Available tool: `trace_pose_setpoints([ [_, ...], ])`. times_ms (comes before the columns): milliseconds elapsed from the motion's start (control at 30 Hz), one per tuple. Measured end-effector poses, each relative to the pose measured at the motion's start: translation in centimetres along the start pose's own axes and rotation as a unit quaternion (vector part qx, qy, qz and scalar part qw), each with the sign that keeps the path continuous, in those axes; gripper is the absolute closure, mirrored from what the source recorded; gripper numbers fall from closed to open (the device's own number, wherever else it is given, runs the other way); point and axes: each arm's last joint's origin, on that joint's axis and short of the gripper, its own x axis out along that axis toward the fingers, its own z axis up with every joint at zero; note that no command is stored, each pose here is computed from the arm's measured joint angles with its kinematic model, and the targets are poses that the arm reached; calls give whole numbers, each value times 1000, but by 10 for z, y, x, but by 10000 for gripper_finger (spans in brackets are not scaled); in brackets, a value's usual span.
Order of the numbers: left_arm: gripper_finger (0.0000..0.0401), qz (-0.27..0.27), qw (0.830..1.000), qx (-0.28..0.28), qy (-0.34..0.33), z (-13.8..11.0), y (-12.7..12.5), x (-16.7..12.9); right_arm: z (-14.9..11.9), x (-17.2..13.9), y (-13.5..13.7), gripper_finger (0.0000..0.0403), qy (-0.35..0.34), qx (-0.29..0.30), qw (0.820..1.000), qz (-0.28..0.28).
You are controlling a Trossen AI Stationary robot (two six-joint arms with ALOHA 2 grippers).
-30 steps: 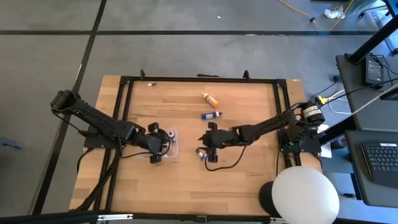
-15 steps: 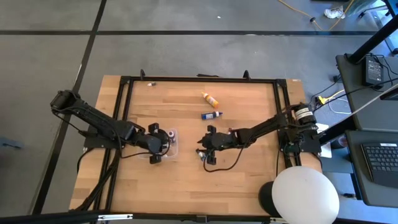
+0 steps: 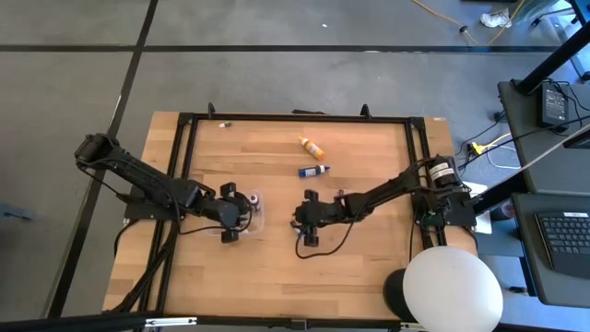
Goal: Pick & Place food coloring
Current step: Put the small pink food coloring bottle into the transparent bin, then put the top small blue food coloring bottle into the transparent bin
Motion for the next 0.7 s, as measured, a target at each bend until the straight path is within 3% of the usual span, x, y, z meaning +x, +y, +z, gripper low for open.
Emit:
trace_pose_setpoints([
  [700,297,-22,999,-5,-25,2,2,-13,-7,0,3,215,32,20,999,-2],
])
